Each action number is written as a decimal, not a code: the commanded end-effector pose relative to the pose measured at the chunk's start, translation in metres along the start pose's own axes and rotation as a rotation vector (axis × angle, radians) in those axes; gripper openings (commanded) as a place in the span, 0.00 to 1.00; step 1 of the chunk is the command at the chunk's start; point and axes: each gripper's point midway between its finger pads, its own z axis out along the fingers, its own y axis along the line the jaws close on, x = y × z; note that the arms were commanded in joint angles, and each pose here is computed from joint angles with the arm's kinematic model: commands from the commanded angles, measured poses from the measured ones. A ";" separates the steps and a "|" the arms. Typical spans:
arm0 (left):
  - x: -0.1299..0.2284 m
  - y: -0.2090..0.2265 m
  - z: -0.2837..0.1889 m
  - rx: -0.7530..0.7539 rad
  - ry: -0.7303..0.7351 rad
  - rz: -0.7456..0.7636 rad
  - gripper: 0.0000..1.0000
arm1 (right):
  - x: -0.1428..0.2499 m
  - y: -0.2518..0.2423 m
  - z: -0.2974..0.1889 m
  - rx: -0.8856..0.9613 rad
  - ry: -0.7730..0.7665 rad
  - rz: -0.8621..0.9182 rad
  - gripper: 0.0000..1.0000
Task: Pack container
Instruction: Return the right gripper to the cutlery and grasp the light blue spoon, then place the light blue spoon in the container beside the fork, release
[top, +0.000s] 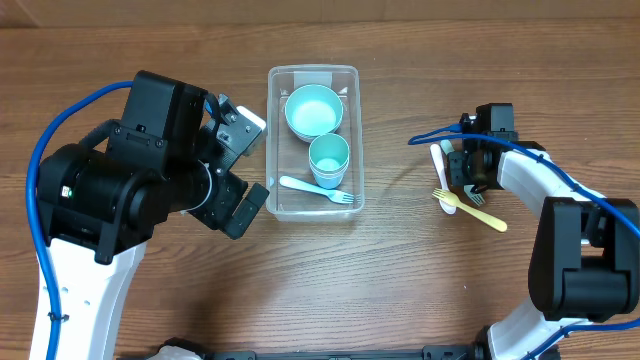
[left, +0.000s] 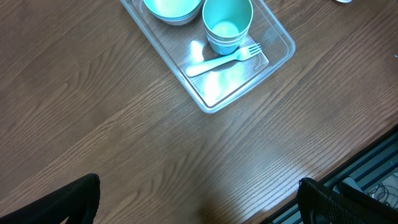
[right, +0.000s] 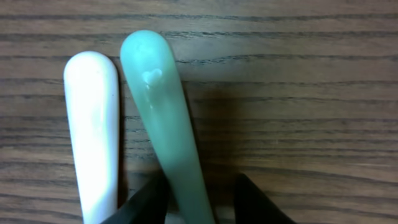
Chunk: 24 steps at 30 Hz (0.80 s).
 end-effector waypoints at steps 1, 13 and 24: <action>-0.001 0.001 0.002 0.005 0.002 0.022 1.00 | 0.004 0.004 0.006 -0.012 0.015 -0.003 0.26; -0.001 0.001 0.002 0.005 0.002 0.023 1.00 | -0.026 -0.007 -0.008 0.033 -0.046 0.110 0.04; -0.001 0.001 0.002 0.005 0.002 0.022 1.00 | -0.106 0.077 -0.204 -0.119 -0.341 -0.199 0.04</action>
